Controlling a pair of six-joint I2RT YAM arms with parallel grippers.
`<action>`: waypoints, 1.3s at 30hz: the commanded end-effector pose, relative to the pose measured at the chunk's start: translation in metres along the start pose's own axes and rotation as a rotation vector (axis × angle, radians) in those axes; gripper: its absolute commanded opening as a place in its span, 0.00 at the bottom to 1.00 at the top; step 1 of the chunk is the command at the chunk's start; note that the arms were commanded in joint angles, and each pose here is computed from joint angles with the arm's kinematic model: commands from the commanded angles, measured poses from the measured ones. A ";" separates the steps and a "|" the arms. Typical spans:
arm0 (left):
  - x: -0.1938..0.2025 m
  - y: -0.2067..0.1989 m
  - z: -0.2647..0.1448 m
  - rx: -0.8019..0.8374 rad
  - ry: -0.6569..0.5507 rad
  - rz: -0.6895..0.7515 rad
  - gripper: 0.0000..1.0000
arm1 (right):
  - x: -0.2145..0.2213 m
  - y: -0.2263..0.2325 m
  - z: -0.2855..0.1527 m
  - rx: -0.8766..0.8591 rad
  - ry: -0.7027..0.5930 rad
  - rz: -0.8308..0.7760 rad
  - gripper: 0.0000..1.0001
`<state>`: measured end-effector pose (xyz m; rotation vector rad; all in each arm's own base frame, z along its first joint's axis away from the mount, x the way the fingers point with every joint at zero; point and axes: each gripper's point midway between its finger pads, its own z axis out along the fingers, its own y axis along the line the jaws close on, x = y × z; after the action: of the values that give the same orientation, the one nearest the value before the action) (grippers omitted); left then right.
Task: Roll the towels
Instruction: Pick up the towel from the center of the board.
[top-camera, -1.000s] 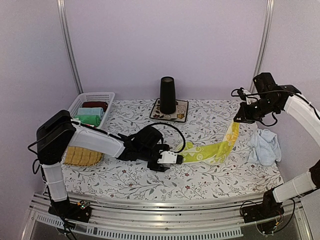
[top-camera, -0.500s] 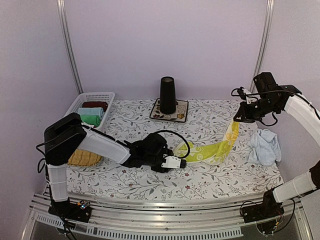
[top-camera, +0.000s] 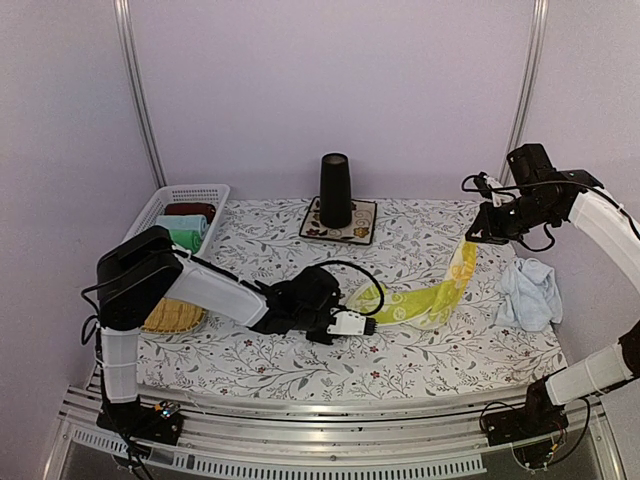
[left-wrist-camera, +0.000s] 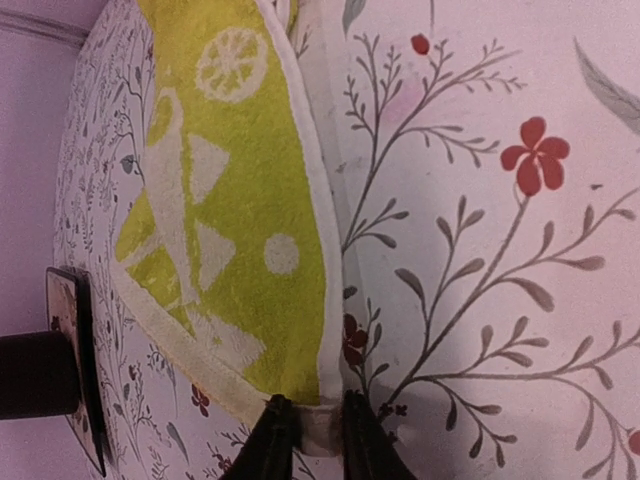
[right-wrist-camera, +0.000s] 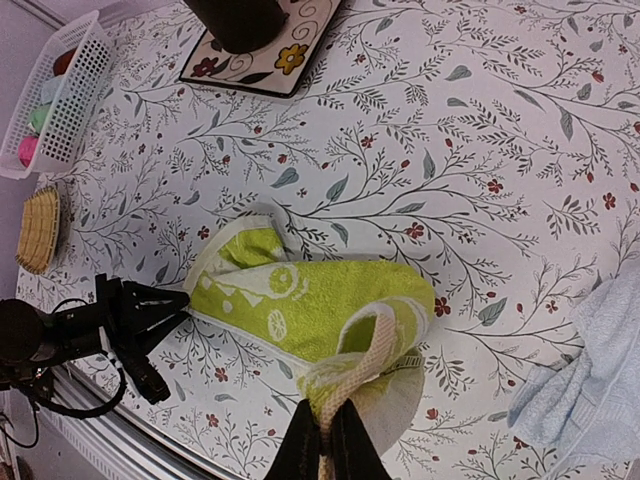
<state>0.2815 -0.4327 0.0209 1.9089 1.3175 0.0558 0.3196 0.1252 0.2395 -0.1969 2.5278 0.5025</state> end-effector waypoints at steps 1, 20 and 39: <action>-0.003 -0.005 0.005 0.020 0.017 -0.013 0.10 | -0.007 0.002 -0.003 -0.010 -0.036 -0.017 0.06; 0.030 0.142 -0.091 -0.182 0.045 -0.462 0.00 | -0.023 0.045 -0.020 -0.113 -0.105 -0.237 0.03; 0.113 0.227 -0.212 -0.462 0.088 -0.910 0.00 | -0.042 0.025 0.011 0.170 -0.176 -0.606 0.02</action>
<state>0.4187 -0.2728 0.2598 0.9244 1.8519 -0.0540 0.3338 0.1781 0.2604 -0.7681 2.2597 0.3367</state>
